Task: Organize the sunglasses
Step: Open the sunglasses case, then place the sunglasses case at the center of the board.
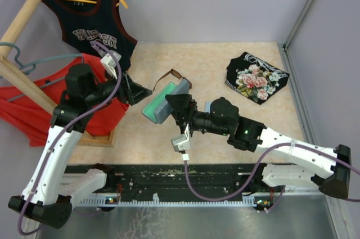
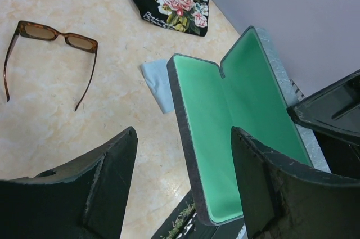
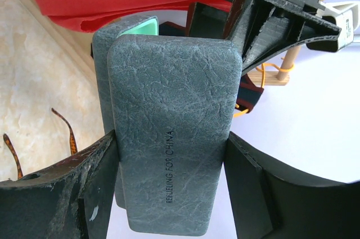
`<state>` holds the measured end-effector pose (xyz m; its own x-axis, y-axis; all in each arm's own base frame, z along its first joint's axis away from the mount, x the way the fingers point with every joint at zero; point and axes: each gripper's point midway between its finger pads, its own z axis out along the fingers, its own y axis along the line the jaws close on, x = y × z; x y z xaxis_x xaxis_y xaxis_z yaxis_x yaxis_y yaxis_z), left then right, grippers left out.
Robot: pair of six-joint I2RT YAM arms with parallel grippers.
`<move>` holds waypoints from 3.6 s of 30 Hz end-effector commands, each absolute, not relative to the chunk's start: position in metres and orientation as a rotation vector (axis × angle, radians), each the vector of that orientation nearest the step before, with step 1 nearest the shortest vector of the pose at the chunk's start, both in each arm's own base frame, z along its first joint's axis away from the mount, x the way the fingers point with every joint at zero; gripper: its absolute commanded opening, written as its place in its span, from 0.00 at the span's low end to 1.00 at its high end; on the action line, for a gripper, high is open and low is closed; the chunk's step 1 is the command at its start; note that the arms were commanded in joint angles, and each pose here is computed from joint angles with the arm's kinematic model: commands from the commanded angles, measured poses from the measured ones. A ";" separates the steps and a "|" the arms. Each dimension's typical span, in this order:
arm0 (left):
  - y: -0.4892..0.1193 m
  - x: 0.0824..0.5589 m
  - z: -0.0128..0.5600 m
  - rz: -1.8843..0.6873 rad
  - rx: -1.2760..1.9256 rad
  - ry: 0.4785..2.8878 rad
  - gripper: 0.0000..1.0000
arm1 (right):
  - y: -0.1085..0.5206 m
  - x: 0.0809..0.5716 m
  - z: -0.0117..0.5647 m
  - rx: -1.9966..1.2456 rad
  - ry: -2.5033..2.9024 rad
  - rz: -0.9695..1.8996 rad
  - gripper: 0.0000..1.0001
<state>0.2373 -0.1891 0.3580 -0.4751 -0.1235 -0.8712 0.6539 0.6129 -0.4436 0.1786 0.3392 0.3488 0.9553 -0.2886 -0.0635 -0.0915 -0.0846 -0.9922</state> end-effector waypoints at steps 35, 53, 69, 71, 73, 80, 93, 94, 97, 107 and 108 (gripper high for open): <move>-0.205 0.238 0.316 -1.035 0.507 1.896 0.10 | 0.356 0.176 0.411 -1.512 0.226 -0.182 0.00; -0.202 0.245 0.328 -0.999 0.485 1.869 0.00 | 0.353 0.175 0.396 -1.528 0.316 -0.099 0.78; -0.171 0.285 0.304 -0.750 0.236 1.914 0.00 | 0.301 0.176 0.411 -1.015 0.739 0.289 0.77; -0.165 0.291 0.300 -0.706 0.165 1.899 0.00 | 0.290 0.182 0.401 -0.883 0.954 0.435 0.77; -0.161 0.295 0.294 -0.667 0.091 1.886 0.00 | 0.275 0.196 0.377 -0.714 1.231 0.508 0.77; -0.168 0.296 0.242 -0.582 -0.087 1.954 0.00 | 0.245 0.203 0.261 -0.366 1.837 0.516 0.81; -0.200 0.281 0.128 -0.494 -0.240 2.042 0.00 | 0.236 0.189 0.174 -0.161 2.131 0.622 0.89; -0.202 0.281 0.120 -0.486 -0.245 2.048 0.00 | 0.233 0.189 0.169 -0.147 2.146 0.602 0.90; -0.207 0.279 0.104 -0.481 -0.251 2.047 0.00 | 0.227 0.190 0.158 -0.115 2.204 0.550 0.92; -0.214 0.277 0.073 -0.451 -0.236 2.054 0.00 | 0.221 0.191 0.141 -0.102 2.200 0.529 0.93; -0.215 0.277 0.069 -0.452 -0.234 2.060 0.00 | 0.220 0.191 0.141 -0.097 2.196 0.528 0.93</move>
